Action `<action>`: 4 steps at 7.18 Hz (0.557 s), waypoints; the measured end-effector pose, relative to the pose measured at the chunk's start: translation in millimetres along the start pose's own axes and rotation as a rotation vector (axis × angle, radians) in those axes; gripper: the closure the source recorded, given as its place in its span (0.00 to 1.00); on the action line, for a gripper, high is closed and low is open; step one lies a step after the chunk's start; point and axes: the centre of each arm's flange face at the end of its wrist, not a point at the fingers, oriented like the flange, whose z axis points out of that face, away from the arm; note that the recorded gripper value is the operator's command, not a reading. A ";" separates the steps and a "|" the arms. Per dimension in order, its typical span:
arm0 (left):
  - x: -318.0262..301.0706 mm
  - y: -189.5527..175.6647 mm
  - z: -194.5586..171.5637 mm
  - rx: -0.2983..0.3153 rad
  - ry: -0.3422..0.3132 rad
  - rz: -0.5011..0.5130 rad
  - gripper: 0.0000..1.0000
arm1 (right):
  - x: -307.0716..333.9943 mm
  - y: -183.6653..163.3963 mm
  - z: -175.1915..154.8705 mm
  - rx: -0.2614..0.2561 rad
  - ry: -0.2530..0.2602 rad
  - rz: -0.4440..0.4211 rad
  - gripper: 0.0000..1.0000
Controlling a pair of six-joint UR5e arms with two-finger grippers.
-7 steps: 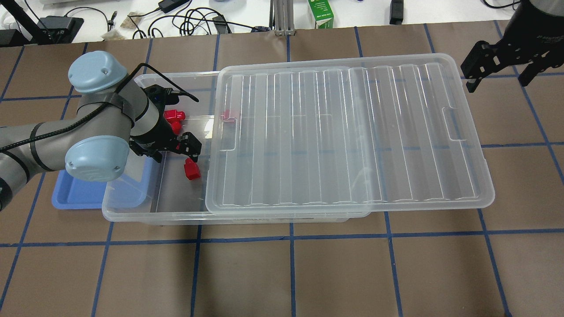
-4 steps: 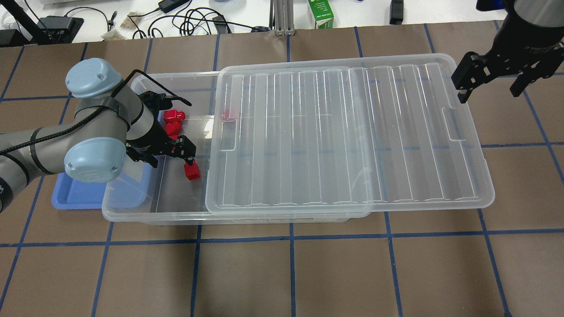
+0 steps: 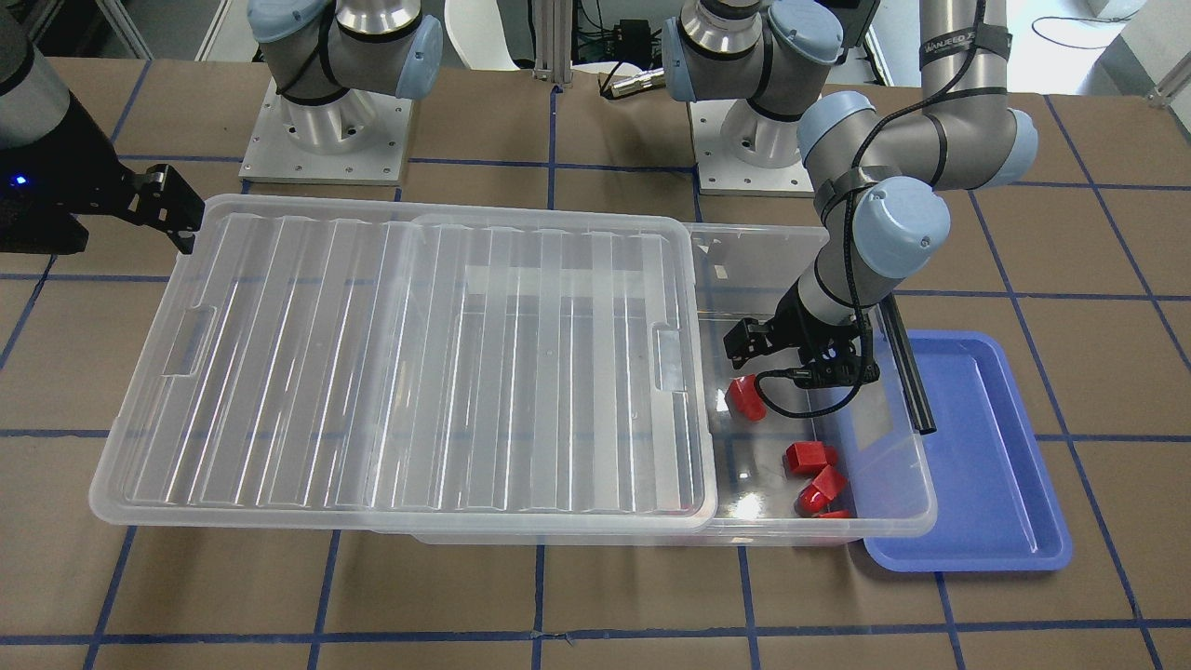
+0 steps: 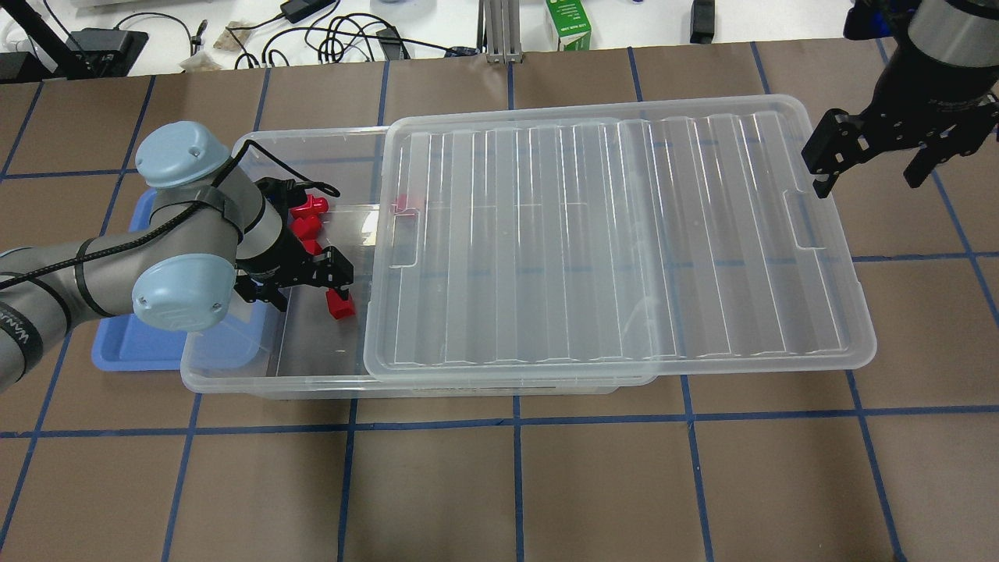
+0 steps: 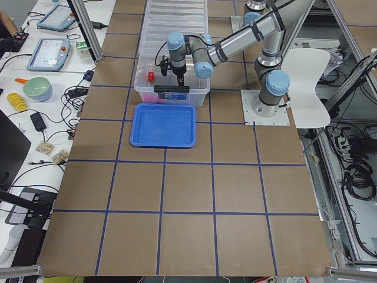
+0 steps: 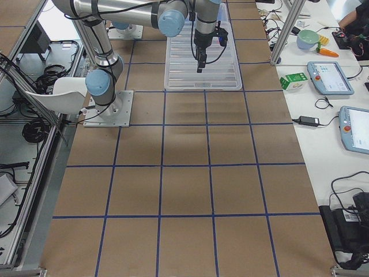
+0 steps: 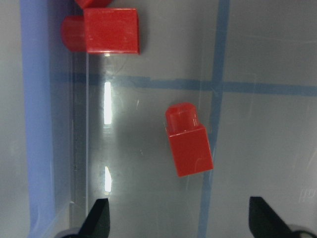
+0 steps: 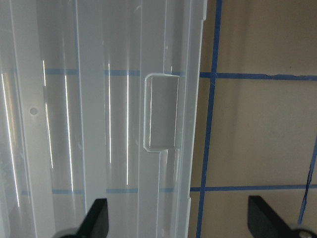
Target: Place red block in blue tray from box
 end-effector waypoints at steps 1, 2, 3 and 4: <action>0.7 -1.9 4.4 -0.001 0.000 -0.015 0.00 | 0.1 0.1 1.0 -0.002 0.000 0.000 0.00; 0.9 -4.5 8.8 0.000 0.000 -0.021 0.00 | 0.5 0.2 1.6 -0.003 0.001 0.001 0.00; 1.0 -7.2 13.5 0.000 0.000 -0.024 0.04 | 2.2 0.4 2.1 -0.006 0.006 0.002 0.00; 1.2 -9.5 18.7 -0.003 0.003 -0.026 0.06 | 4.7 0.6 2.4 -0.008 0.014 0.005 0.00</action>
